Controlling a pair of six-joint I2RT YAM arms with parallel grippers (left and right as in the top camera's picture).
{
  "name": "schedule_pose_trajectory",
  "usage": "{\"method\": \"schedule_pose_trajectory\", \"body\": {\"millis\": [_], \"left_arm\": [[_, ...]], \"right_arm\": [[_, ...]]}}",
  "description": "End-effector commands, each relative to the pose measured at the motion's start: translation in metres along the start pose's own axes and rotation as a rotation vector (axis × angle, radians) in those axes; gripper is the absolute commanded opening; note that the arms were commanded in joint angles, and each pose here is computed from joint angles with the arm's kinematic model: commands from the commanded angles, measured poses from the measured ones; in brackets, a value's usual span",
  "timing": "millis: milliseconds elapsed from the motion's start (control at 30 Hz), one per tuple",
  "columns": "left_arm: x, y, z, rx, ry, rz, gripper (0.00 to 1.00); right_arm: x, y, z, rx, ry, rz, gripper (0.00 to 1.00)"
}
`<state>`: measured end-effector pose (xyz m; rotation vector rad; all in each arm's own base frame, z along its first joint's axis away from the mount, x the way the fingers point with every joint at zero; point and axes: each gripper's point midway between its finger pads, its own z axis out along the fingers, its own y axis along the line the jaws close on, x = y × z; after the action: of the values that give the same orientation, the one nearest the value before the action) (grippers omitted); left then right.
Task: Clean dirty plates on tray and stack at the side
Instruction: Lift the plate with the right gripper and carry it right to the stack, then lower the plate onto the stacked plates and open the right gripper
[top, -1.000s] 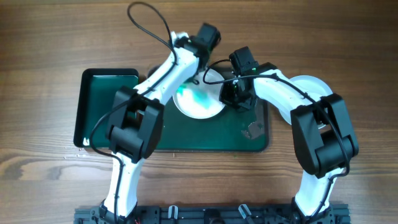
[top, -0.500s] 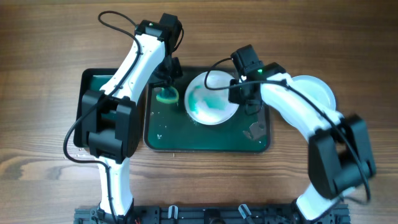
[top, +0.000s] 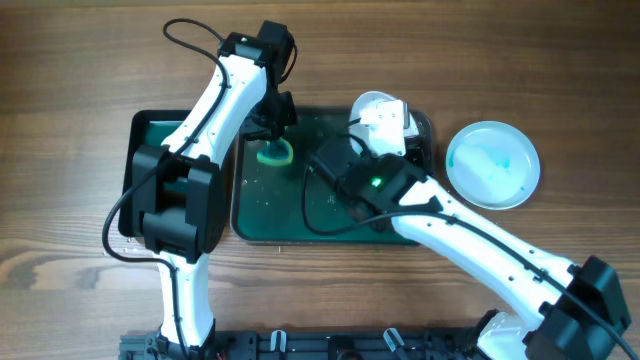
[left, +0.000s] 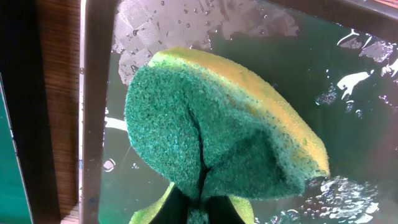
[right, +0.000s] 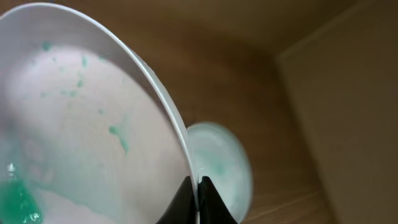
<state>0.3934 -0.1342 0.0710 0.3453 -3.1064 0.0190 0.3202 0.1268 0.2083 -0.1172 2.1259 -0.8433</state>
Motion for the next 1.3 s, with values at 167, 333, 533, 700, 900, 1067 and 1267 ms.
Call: {"method": "schedule_pose_trajectory", "body": {"millis": [167, 333, 533, 700, 900, 1067, 1267], "left_arm": [[-0.002, -0.006, -0.017, 0.039, -0.035, 0.023, 0.04], [-0.003, -0.006, -0.017, 0.040, -0.038, 0.023, 0.04], [-0.003, -0.006, -0.017, 0.040, -0.037, 0.023, 0.04], [-0.005, -0.007, -0.017, 0.044, -0.045, 0.023, 0.04], [-0.005, -0.008, -0.017, 0.046, -0.048, 0.030, 0.04], [-0.005, -0.008, -0.017, 0.046, -0.048, 0.030, 0.04], [-0.005, -0.008, -0.017, 0.046, -0.048, 0.030, 0.04]], "right_arm": [[-0.039, -0.048, -0.025, 0.288, -0.205, -0.204, 0.04], [-0.046, -0.053, -0.028, 0.334, -0.227, -0.218, 0.04], [-0.036, -0.036, -0.021, 0.222, -0.176, -0.221, 0.04], [0.021, 0.032, 0.007, -0.248, 0.155, -0.007, 0.04], [0.036, 0.008, 0.055, -0.618, 0.483, 0.377, 0.04], [0.052, -0.065, 0.089, -0.589, 0.543, 0.601, 0.04], [0.134, -0.151, 0.135, -0.304, 0.696, 0.809, 0.04]]}}
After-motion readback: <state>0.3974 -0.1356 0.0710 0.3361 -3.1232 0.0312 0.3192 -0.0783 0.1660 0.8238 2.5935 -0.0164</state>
